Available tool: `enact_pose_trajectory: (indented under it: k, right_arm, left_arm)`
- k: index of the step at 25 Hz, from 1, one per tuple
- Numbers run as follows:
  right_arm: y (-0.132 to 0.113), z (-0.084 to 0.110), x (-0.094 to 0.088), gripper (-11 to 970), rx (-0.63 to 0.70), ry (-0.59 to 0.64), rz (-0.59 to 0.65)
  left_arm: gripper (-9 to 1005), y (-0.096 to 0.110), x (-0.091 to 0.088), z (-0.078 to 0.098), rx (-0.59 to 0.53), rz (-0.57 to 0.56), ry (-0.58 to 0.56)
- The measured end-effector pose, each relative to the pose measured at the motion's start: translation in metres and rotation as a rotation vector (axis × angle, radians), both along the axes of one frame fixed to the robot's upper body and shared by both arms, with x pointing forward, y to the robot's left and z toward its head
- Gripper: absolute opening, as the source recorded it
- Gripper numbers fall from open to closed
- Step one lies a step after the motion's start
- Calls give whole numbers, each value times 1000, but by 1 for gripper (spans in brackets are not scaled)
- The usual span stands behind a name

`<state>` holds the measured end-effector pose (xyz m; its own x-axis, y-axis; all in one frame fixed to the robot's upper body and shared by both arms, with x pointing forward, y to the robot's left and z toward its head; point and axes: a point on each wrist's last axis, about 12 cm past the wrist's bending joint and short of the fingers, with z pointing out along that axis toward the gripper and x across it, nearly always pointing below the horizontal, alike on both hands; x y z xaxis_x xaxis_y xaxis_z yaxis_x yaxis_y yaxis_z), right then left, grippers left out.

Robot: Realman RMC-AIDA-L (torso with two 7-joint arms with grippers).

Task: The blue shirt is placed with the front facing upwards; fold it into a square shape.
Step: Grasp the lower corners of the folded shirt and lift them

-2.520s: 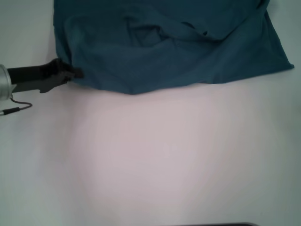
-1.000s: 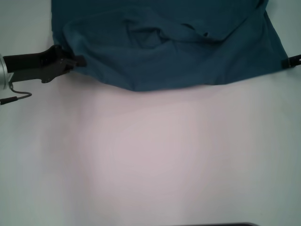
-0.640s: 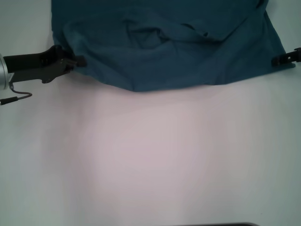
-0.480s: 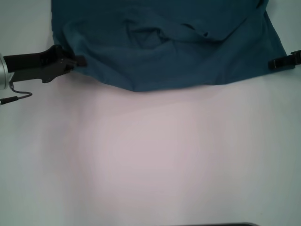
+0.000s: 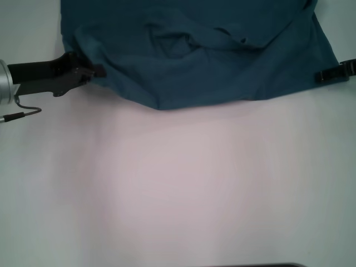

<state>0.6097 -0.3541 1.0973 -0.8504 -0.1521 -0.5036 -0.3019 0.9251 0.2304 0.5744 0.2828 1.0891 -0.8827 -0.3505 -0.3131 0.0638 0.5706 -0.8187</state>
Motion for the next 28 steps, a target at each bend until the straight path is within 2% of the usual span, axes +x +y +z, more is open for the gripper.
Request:
enact_pose_trajectory:
  k: [7,20,28]
  right_arm:
    - [13,-3,3,890,12,17,29]
    - [13,6,-2,858,113,37,43]
    - [5,-1,-2,838,33,45,16]
  left_arm:
    - [8,0,1,1,0,2,-2]
    - [8,-1,1,1,-5,2,-2]
    - [8,-1,0,1,-10,6,-1]
